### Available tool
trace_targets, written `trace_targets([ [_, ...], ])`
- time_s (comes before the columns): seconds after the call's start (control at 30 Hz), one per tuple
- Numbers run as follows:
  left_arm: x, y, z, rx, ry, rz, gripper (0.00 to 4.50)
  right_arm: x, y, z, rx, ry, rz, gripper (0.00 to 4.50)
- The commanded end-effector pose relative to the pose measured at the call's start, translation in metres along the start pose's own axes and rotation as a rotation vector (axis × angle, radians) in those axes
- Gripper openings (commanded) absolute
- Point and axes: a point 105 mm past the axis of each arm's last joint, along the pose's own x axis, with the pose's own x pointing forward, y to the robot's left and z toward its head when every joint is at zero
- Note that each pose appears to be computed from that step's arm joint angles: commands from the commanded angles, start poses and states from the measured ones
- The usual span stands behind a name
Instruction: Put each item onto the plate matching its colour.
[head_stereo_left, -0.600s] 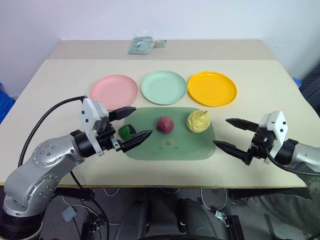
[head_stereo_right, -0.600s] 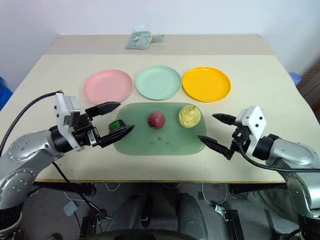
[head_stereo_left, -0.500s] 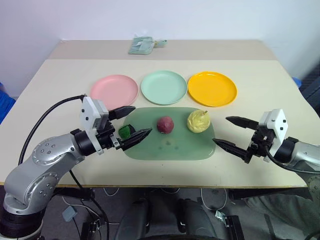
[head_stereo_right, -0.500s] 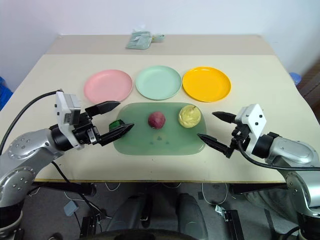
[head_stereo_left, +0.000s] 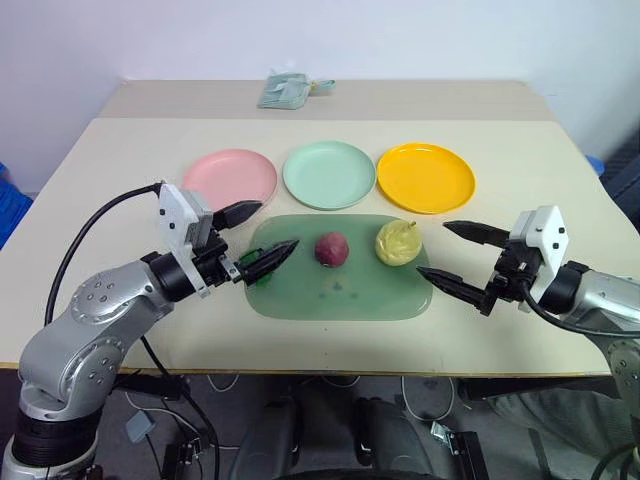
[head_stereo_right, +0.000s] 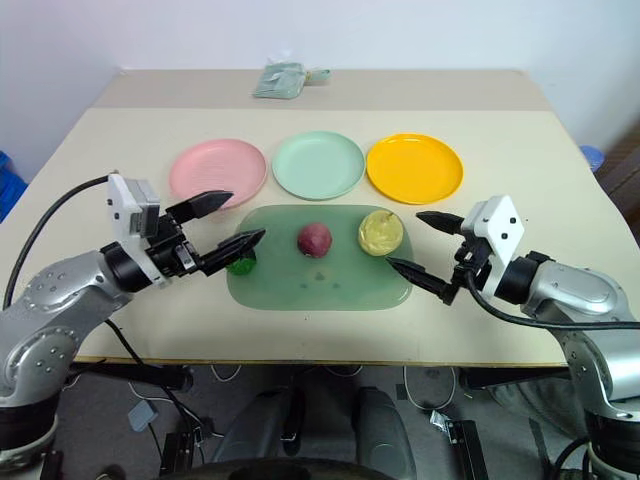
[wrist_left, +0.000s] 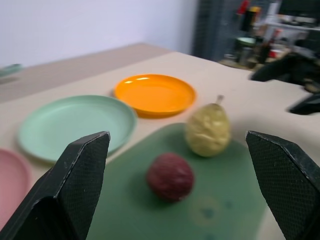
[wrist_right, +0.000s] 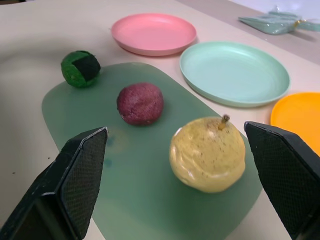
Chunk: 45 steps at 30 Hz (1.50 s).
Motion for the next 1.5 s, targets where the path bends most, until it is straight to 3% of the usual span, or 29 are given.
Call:
trace_targets([
  [0.03, 0.001, 0.006, 0.008, 0.023, -0.045, 0.068, 4.44, 0.002, 0.005, 0.014, -0.040, -0.055, 0.055, 4.50],
  [0.43, -0.007, 0.020, -0.030, -0.113, 0.076, 0.227, 4.44, 0.016, 0.028, 0.022, -0.102, -0.130, 0.292, 4.50],
  [0.87, -0.033, 0.023, -0.075, -0.188, 0.256, 0.322, 4.44, 0.031, 0.029, 0.020, -0.137, -0.161, 0.325, 4.50],
  [1.17, -0.018, 0.034, -0.099, -0.223, 0.302, 0.371, 4.44, 0.030, 0.023, 0.016, -0.152, -0.154, 0.313, 4.50],
  [1.27, -0.010, 0.035, -0.104, -0.237, 0.298, 0.362, 3.56, 0.029, 0.022, 0.018, -0.155, -0.155, 0.308, 4.50],
  [1.37, -0.006, 0.034, -0.102, -0.234, 0.283, 0.351, 2.20, 0.029, 0.021, 0.019, -0.156, -0.155, 0.302, 4.50],
  [1.43, -0.006, 0.035, -0.100, -0.221, 0.274, 0.350, 1.83, 0.028, 0.020, 0.020, -0.156, -0.152, 0.296, 4.50],
  [1.5, -0.005, 0.037, -0.093, -0.208, 0.238, 0.350, 1.83, 0.027, 0.019, 0.020, -0.156, -0.148, 0.290, 4.50],
])
